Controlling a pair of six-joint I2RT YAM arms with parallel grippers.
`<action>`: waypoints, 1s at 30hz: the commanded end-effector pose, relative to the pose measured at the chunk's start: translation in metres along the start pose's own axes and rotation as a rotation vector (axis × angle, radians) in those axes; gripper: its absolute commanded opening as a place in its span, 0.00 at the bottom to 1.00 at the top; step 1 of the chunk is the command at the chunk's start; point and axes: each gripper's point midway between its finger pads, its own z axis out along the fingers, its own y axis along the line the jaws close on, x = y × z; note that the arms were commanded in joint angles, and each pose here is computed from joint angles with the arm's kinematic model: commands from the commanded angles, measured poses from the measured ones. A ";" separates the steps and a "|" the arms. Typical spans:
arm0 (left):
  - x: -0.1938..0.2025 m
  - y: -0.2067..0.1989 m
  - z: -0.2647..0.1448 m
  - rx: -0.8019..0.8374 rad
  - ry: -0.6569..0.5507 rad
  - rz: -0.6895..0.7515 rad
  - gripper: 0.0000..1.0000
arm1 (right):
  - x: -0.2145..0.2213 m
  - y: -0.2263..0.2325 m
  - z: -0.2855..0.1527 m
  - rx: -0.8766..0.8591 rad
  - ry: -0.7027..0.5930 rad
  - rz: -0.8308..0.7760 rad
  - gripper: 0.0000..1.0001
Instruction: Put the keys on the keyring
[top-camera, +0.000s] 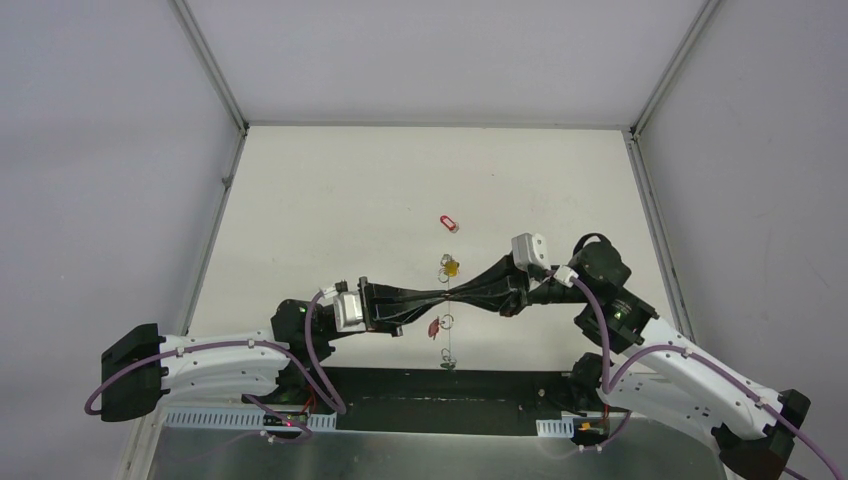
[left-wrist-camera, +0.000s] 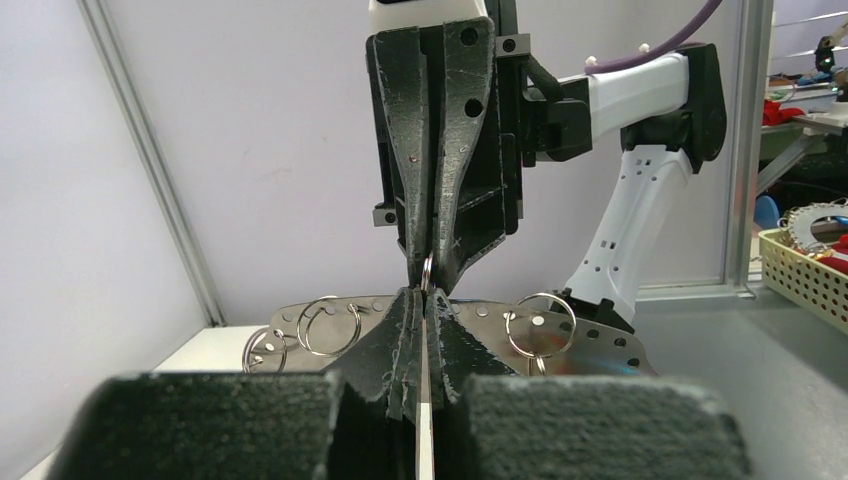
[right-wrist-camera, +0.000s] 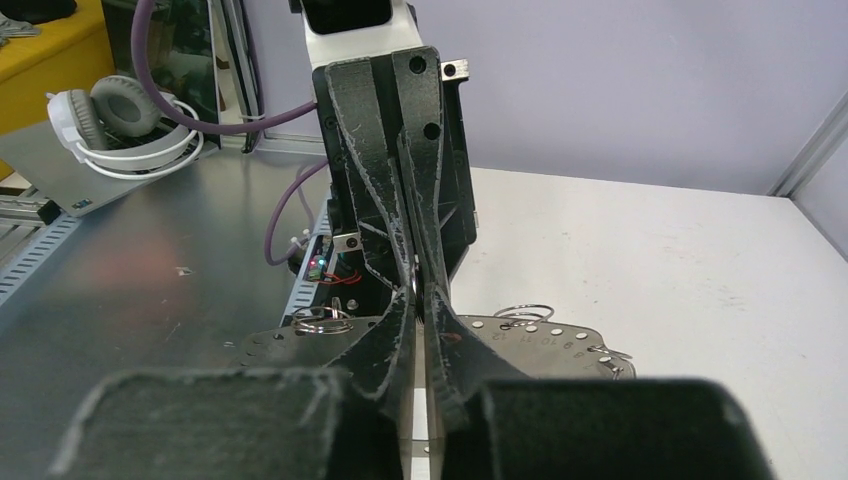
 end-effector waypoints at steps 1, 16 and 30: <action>-0.031 -0.003 0.005 0.016 -0.108 0.012 0.00 | 0.000 0.001 0.000 -0.006 -0.005 -0.018 0.00; -0.031 -0.005 0.004 0.023 -0.108 0.005 0.00 | 0.003 -0.005 -0.008 0.060 0.006 -0.033 0.32; -0.029 -0.006 0.005 0.030 -0.099 -0.004 0.00 | 0.005 -0.003 -0.003 0.025 0.014 -0.026 0.16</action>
